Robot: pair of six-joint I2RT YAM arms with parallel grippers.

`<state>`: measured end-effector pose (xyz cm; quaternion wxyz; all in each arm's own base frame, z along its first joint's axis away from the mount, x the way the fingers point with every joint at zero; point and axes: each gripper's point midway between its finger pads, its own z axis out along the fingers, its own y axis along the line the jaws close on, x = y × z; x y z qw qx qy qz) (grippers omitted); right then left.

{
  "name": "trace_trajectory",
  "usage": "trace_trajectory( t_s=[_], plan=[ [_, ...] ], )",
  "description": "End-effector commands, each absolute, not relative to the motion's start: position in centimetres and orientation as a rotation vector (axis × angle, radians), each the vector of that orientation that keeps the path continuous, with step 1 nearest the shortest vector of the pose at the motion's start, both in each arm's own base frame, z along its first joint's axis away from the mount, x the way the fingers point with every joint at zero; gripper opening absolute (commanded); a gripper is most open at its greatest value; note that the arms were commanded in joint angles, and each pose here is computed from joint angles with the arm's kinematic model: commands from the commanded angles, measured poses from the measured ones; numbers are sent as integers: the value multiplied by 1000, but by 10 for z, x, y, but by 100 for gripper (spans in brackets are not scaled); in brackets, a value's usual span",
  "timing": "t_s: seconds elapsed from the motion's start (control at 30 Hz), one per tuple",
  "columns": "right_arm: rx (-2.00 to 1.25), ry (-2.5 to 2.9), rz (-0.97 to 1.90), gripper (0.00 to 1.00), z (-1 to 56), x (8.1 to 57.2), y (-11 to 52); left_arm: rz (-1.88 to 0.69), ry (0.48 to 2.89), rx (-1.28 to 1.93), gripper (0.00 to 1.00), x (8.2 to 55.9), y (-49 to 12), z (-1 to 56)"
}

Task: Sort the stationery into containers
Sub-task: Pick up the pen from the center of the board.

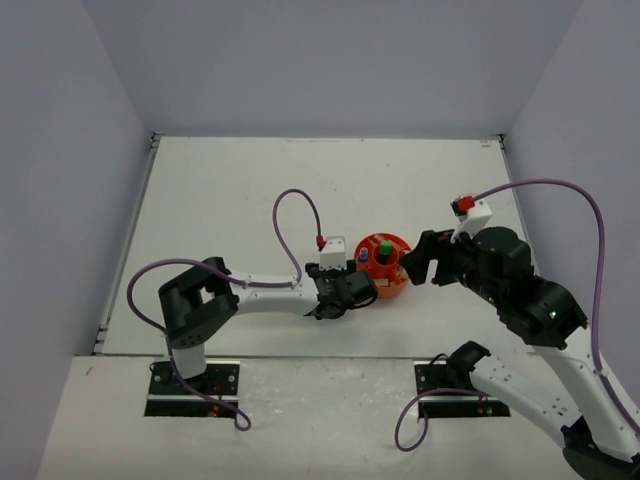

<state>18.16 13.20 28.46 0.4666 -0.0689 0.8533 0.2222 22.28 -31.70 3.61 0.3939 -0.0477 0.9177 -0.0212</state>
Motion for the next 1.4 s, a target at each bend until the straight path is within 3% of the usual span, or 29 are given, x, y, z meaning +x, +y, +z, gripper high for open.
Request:
trace_trajectory(
  t_s=[0.0, 0.43, 0.57, 0.7, 0.83, 0.97, 1.03, 1.2, 1.37],
  plan=[
    [-189, 2036, 600, 79, 298, 177, 136, -87, 2284, -148, 69, 245, -327, 43],
    [-230, 2032, 631, 77, 299, 173, 140, -60, 2335, -156, 58, 253, -319, 12],
    [-254, 2021, 673, 76, 301, 169, 146, -24, 2359, -170, 44, 251, -312, 1],
    [-307, 2003, 746, 75, 302, 163, 156, 4, 2367, -206, 40, 248, -300, -5],
    [-376, 1977, 847, 75, 300, 153, 170, 36, 2393, -246, 22, 248, -281, -12],
    [-418, 1963, 900, 75, 296, 146, 176, 57, 2391, -275, 12, 247, -265, -9],
    [-444, 1965, 928, 75, 291, 142, 180, 74, 2389, -285, 1, 245, -255, -7],
    [-527, 2000, 1039, 73, 259, 130, 196, 41, 2347, -330, 0, 243, -242, 16],
    [-498, 2065, 1133, 65, 220, 131, 217, -106, 2256, -430, 0, 240, -237, 63]
  ],
)
